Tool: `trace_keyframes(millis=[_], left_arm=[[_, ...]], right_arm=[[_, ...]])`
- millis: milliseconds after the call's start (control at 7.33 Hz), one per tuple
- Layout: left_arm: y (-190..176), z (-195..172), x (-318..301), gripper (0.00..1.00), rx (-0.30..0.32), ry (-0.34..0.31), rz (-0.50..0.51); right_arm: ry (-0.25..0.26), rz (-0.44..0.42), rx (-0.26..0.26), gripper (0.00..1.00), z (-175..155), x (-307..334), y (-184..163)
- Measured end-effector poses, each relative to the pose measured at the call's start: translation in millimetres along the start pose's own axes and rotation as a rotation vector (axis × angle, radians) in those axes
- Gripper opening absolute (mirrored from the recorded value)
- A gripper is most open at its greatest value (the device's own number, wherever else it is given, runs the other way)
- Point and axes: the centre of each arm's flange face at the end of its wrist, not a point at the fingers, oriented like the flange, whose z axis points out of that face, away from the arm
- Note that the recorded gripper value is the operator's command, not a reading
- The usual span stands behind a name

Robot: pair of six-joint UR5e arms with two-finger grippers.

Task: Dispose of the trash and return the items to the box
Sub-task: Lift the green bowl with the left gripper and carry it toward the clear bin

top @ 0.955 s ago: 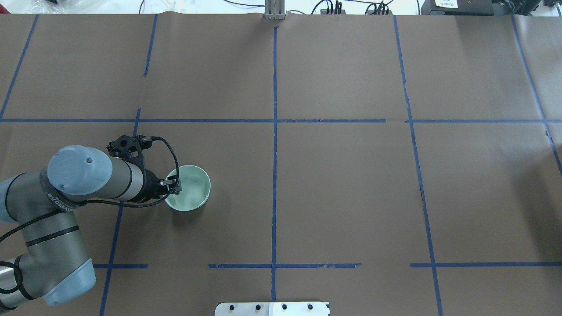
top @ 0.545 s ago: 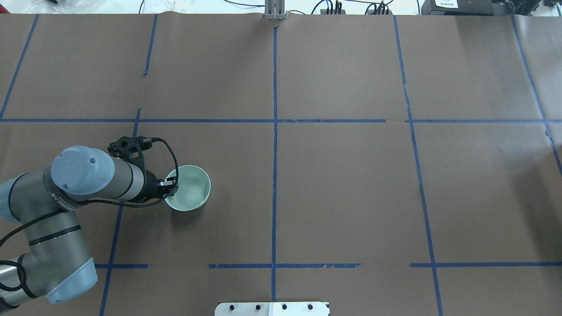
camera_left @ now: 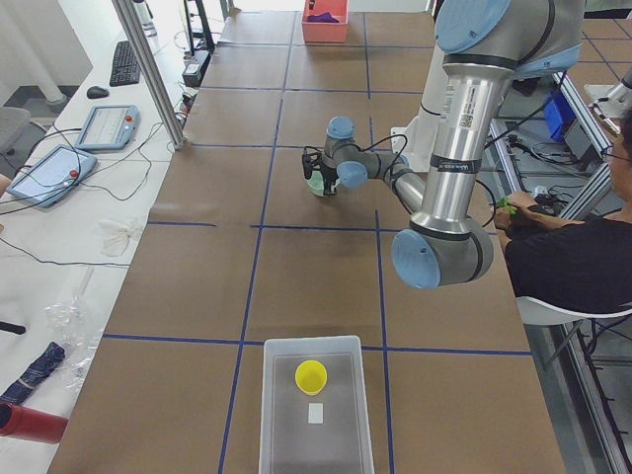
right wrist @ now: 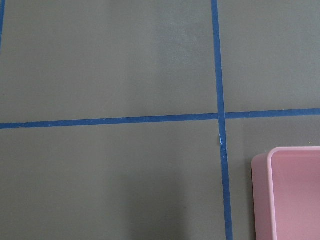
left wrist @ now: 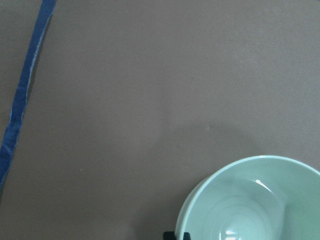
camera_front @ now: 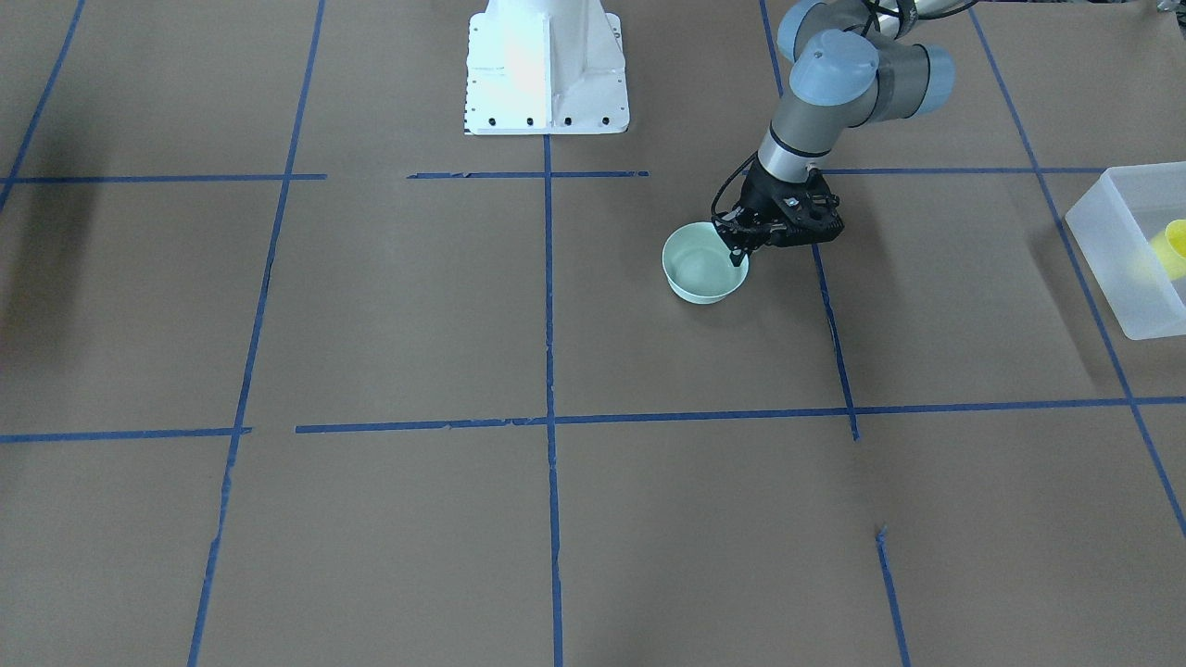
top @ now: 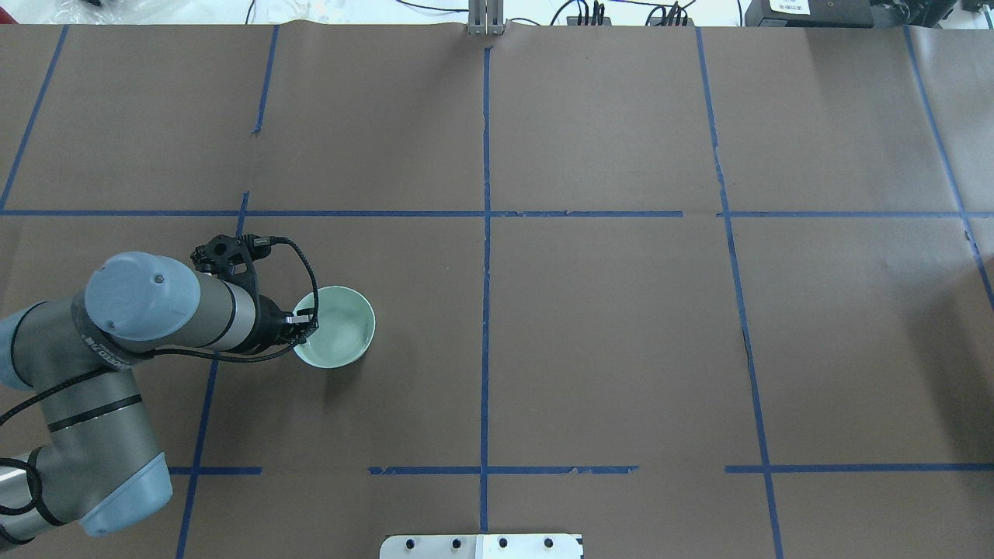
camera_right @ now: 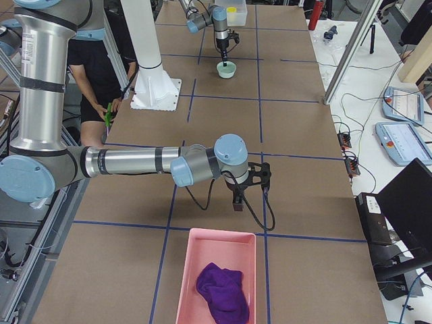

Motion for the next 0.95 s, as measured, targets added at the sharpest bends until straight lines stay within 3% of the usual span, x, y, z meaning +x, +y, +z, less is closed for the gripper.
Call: trace_keyframes(millis=[409, 682, 955], left_arm=[[-41.5, -52.9, -5.8, 0.00, 0.067, -0.013, -0.028], [-72.0, -77.3, -22.8, 0.00, 0.079, -0.023, 0.014], [-98.8, -91.8, -55.2, 0.00, 0.093, -0.052, 0.087]], right_arm=[[0.007, -0.001, -0.009, 1.00, 2.8, 5.6, 5.5], [0.005, -0.051, -0.021, 1.00, 6.1, 9.3, 8.9], [-0.012, -0.040, -0.054, 1.00, 5.9, 8.2, 6.8]])
